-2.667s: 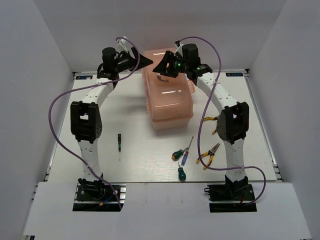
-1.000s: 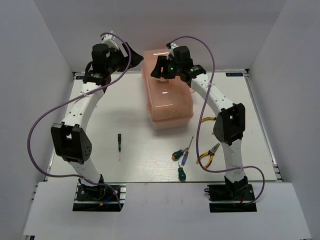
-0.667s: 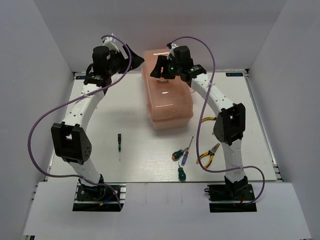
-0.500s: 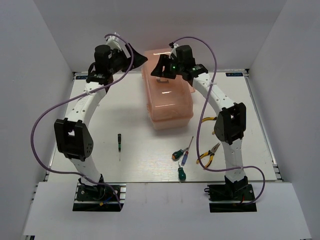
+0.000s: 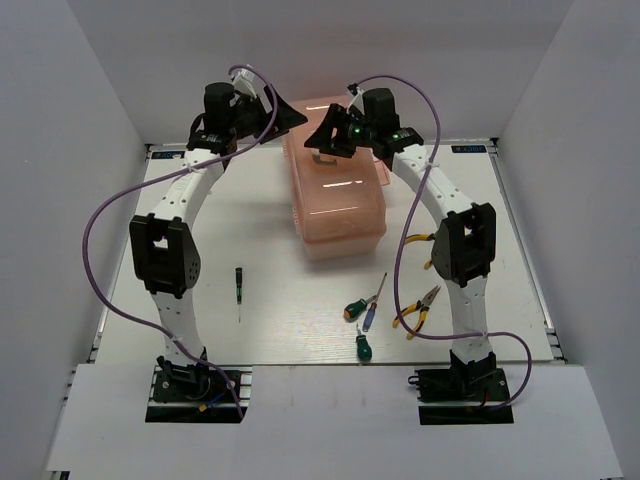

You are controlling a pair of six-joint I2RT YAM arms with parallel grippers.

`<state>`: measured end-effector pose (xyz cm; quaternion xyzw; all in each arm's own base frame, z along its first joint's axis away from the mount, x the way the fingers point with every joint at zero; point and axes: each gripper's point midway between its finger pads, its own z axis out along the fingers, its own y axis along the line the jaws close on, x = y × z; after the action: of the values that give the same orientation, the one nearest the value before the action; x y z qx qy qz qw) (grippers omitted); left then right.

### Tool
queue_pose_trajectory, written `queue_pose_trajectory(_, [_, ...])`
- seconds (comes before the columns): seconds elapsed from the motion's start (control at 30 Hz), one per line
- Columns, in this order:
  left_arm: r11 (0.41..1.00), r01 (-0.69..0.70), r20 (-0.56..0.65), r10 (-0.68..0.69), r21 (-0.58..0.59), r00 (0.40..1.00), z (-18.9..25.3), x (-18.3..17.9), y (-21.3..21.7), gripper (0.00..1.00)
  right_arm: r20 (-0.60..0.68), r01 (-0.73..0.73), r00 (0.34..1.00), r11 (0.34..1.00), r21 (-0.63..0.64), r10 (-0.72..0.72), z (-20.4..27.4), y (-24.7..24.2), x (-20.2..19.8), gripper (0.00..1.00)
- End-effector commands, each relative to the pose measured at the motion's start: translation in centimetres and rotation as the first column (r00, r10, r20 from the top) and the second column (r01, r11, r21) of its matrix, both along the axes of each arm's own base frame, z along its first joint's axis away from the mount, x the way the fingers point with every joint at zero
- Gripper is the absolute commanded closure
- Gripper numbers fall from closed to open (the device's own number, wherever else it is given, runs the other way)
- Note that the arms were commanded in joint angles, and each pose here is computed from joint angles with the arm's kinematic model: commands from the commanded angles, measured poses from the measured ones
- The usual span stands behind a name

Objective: Sort the tools into containers

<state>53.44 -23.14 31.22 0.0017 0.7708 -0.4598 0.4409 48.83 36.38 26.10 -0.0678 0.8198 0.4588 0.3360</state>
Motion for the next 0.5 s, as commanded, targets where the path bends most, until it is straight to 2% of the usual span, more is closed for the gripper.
queue_pose_trajectory(0.0, [0.999,0.035,0.009,-0.035,-0.026,0.999,2.1,-0.9,-0.3,0.08,0.018,-0.107,0.994,0.988,0.114,0.106,2.5,2.2,-1.7,0.36])
queue_pose_trajectory(0.47, [0.994,0.077,-0.076,-0.083,-0.081,0.994,0.0,0.7,-2.5,0.08,0.005,-0.12,0.993,0.985,0.126,0.12,2.3,1.9,-1.8,0.37])
